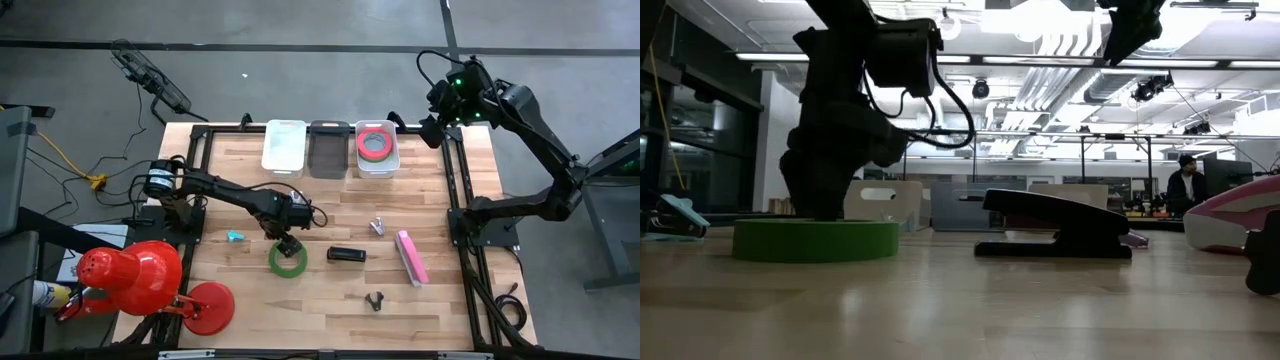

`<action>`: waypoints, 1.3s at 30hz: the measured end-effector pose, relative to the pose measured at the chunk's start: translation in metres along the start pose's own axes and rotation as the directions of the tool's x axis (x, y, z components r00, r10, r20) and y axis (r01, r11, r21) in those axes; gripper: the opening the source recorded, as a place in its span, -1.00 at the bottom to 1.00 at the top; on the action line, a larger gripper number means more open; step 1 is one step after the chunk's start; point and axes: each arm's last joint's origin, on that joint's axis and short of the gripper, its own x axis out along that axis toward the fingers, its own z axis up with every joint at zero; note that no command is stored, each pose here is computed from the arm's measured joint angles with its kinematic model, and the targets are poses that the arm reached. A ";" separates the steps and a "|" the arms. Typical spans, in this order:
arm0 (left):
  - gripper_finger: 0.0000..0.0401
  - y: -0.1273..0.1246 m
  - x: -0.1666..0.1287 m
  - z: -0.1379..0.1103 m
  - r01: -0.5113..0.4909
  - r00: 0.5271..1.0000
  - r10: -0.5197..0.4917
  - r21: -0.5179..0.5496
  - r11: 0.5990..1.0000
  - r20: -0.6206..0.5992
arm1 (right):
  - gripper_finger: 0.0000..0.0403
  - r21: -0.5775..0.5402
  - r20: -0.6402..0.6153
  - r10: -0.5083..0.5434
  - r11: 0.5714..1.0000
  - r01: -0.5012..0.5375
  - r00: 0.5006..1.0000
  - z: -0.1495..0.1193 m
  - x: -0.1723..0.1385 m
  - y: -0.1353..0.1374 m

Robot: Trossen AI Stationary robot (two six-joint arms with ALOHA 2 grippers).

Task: Pick and place Stapler, Stapler remover, tape
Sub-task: Put the green tape into the right white bin

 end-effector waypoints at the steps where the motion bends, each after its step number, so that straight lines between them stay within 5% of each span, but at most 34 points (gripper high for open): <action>1: 0.34 -0.002 0.002 -0.001 0.000 1.000 0.000 0.036 0.999 -0.001 | 0.06 -0.002 0.000 0.001 1.000 -0.001 1.000 0.000 0.000 0.000; 13: 0.31 -0.015 0.017 -0.012 -0.137 0.990 0.127 0.308 0.941 0.054 | 0.06 -0.033 0.002 0.006 0.999 -0.006 1.000 0.000 0.000 0.000; 28: -0.59 -0.014 0.017 -0.012 -0.137 0.991 0.128 0.289 0.947 0.049 | 0.06 -0.050 0.025 0.007 0.999 -0.005 1.000 0.002 0.000 0.000; 39: -0.59 -0.015 0.016 -0.011 -0.123 0.992 0.117 0.247 0.961 0.038 | 0.06 -0.062 0.027 0.013 0.998 -0.011 1.000 0.002 0.000 0.000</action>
